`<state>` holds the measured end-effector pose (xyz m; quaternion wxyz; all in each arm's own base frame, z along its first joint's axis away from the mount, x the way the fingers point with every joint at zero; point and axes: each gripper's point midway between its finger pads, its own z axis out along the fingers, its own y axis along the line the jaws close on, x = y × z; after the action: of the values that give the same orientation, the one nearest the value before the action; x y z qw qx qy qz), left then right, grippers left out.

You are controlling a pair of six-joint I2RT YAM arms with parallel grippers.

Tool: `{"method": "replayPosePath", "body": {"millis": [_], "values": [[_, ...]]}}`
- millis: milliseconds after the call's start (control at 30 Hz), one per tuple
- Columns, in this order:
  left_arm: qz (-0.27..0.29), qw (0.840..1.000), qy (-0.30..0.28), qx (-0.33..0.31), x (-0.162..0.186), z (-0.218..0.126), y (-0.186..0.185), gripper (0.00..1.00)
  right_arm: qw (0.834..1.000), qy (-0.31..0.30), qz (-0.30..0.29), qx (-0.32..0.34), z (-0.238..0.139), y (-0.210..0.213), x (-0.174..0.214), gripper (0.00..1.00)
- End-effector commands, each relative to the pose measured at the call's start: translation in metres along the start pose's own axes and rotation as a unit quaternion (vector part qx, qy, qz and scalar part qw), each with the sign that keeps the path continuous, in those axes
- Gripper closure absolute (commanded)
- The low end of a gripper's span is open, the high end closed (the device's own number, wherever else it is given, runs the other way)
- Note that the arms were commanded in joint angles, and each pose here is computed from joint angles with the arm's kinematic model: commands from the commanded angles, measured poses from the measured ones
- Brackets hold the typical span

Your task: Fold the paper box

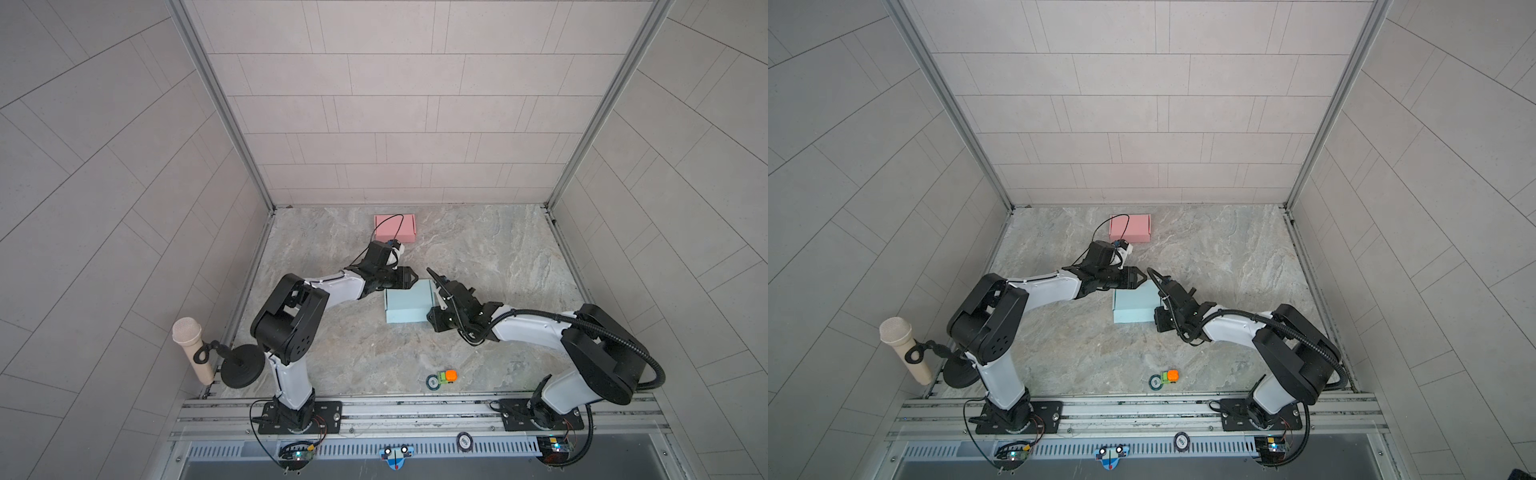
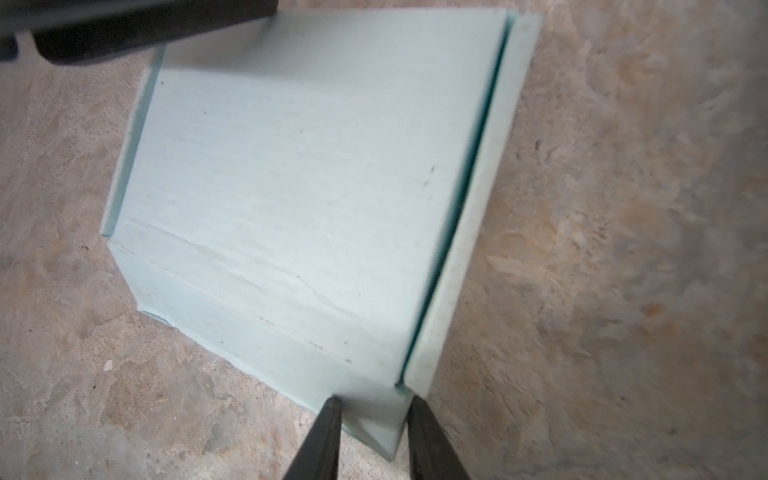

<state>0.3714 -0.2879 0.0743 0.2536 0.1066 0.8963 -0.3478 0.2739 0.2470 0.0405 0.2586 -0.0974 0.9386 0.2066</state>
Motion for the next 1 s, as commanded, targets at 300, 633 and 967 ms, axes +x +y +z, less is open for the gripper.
{"method": "replayPosePath", "body": {"millis": [300, 633, 967], "values": [[-0.017, 0.999, 0.032, -0.019, 0.026, 0.01, 0.019, 0.44, 0.999, 0.006, 0.001, 0.031, 0.011, -0.018, -0.007, 0.75], [-0.017, 0.999, 0.033, -0.018, 0.025, 0.011, 0.019, 0.44, 0.999, 0.002, 0.004, 0.039, 0.01, -0.023, -0.008, 0.77], [-0.028, 0.999, 0.022, -0.027, 0.018, 0.006, 0.033, 0.45, 0.998, -0.006, 0.0, 0.058, 0.002, -0.032, -0.008, 0.75]]}}
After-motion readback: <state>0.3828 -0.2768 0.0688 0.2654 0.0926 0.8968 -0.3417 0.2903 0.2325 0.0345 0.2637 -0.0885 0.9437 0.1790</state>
